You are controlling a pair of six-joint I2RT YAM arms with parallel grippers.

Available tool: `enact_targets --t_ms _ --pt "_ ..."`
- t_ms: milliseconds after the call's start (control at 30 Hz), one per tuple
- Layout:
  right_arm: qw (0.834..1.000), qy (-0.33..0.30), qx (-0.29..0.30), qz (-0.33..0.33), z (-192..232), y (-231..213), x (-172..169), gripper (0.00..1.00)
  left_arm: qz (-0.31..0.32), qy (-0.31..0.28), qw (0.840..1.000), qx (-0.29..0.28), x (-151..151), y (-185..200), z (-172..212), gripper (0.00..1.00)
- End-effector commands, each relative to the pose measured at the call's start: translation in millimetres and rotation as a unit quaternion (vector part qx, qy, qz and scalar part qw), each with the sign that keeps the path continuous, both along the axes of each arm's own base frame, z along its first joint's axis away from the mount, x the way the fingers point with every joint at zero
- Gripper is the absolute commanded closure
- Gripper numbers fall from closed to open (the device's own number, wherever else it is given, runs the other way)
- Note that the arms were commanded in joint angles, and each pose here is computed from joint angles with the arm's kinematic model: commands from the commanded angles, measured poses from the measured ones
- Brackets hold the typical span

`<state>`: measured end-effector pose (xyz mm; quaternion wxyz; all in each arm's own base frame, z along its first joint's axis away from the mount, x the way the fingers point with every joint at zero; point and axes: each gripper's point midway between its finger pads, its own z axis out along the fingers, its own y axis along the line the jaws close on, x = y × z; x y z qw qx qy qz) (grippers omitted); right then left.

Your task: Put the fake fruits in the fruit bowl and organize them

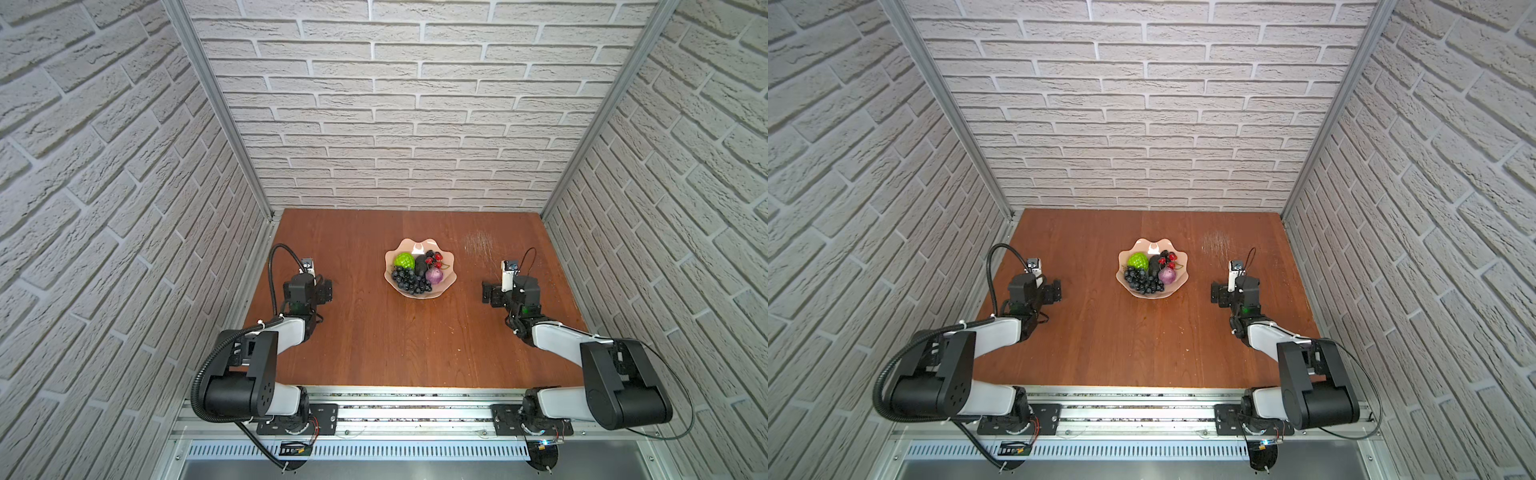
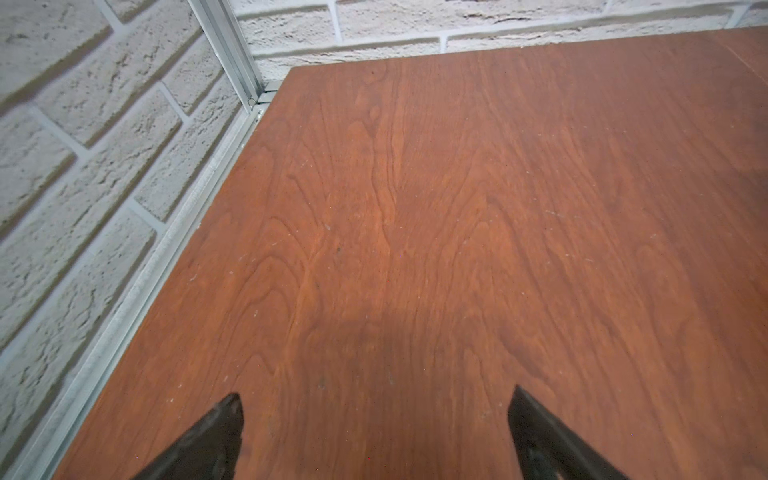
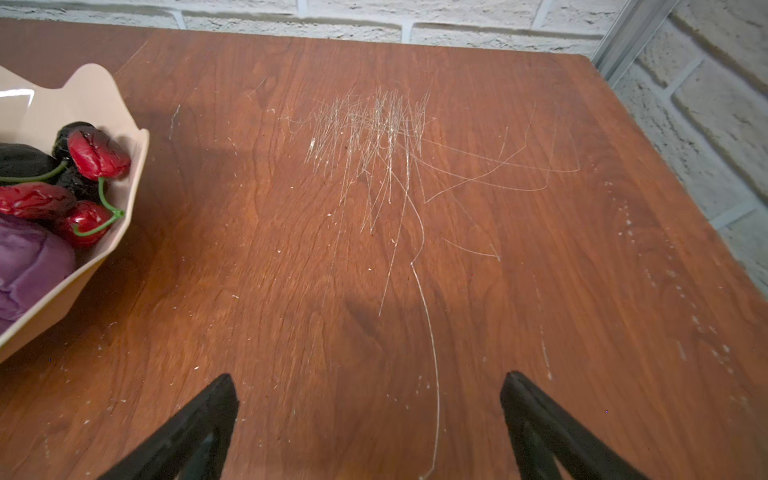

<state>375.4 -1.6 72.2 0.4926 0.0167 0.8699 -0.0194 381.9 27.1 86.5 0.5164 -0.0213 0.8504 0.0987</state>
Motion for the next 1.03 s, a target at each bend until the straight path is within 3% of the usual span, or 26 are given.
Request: enact_targets --t_ms 0,1000 --pt "0.997 -0.082 0.007 0.004 23.1 2.7 8.6 0.0 0.007 -0.067 0.998 -0.004 13.9 13.0 10.0 0.02" --pt "0.997 -0.074 0.004 0.003 22.5 3.2 9.4 0.0 -0.001 -0.066 0.997 -0.028 13.4 15.7 2.7 0.02"
